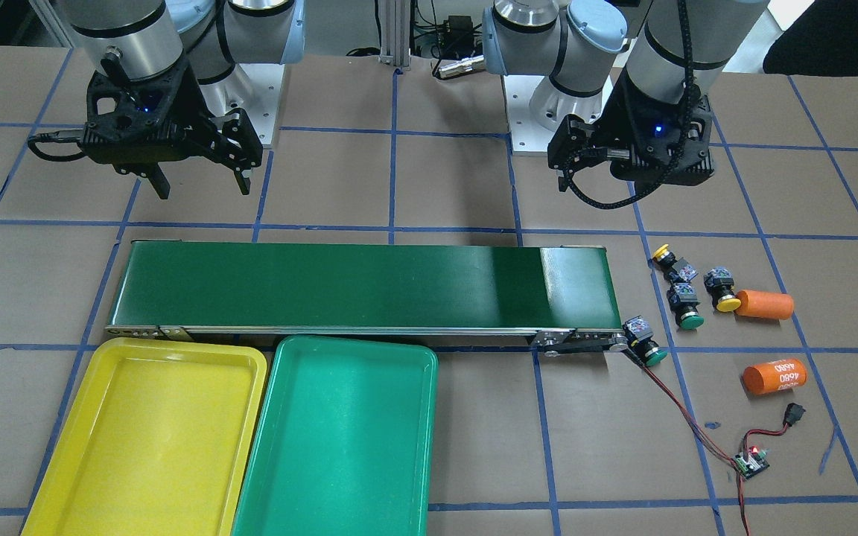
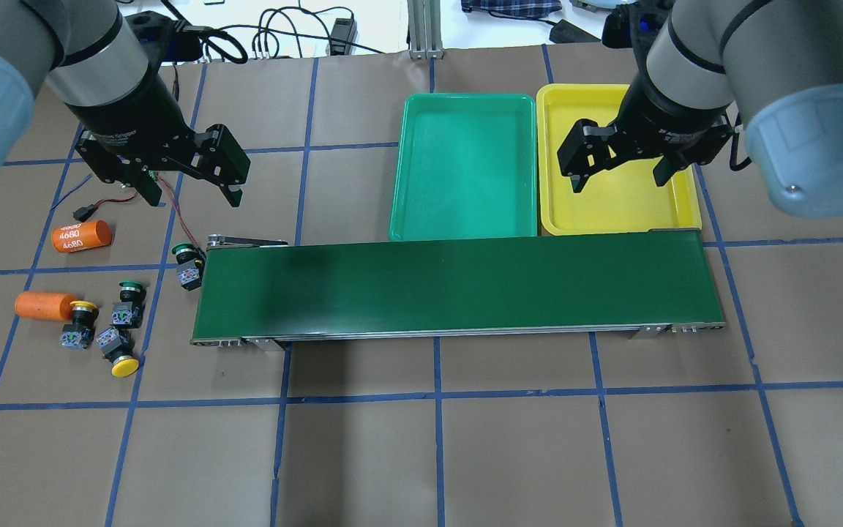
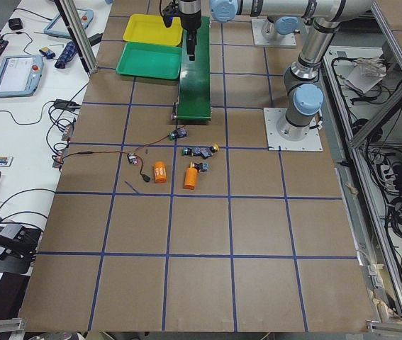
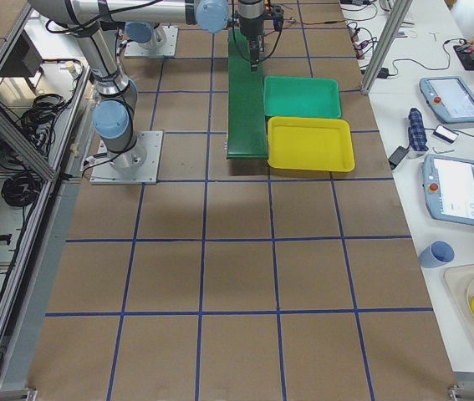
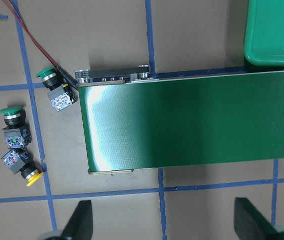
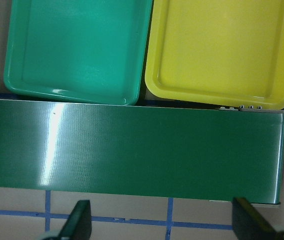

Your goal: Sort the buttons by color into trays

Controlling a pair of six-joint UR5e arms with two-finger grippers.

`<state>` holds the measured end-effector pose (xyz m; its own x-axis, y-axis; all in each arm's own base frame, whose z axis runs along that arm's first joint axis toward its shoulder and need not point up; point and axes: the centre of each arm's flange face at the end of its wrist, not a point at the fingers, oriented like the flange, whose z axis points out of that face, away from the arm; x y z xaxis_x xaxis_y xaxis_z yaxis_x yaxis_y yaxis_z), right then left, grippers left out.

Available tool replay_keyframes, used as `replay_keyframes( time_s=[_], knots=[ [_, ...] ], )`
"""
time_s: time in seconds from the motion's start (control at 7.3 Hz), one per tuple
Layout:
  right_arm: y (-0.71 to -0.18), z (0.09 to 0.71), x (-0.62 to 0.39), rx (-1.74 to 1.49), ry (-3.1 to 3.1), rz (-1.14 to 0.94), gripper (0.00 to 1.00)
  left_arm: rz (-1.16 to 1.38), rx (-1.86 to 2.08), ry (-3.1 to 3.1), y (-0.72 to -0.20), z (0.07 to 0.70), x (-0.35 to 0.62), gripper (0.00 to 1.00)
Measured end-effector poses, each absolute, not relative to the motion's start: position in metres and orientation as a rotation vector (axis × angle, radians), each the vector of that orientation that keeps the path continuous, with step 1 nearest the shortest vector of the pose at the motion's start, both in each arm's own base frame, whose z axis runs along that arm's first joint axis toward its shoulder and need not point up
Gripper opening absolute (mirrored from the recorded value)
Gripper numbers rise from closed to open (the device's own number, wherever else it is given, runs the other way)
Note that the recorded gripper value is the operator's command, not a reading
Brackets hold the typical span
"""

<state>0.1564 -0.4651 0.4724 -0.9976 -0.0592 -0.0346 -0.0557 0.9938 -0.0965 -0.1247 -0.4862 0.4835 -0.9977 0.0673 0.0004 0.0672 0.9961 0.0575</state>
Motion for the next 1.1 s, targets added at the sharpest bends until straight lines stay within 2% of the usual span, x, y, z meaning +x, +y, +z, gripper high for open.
replay_keyframes(
  time_s=[1.1],
  knots=[
    [-0.47, 0.485, 0.151, -0.07, 3.154, -0.189, 1.0, 0.052, 0.007, 3.139, -0.498, 0.485, -0.088, 1.0]
  ],
)
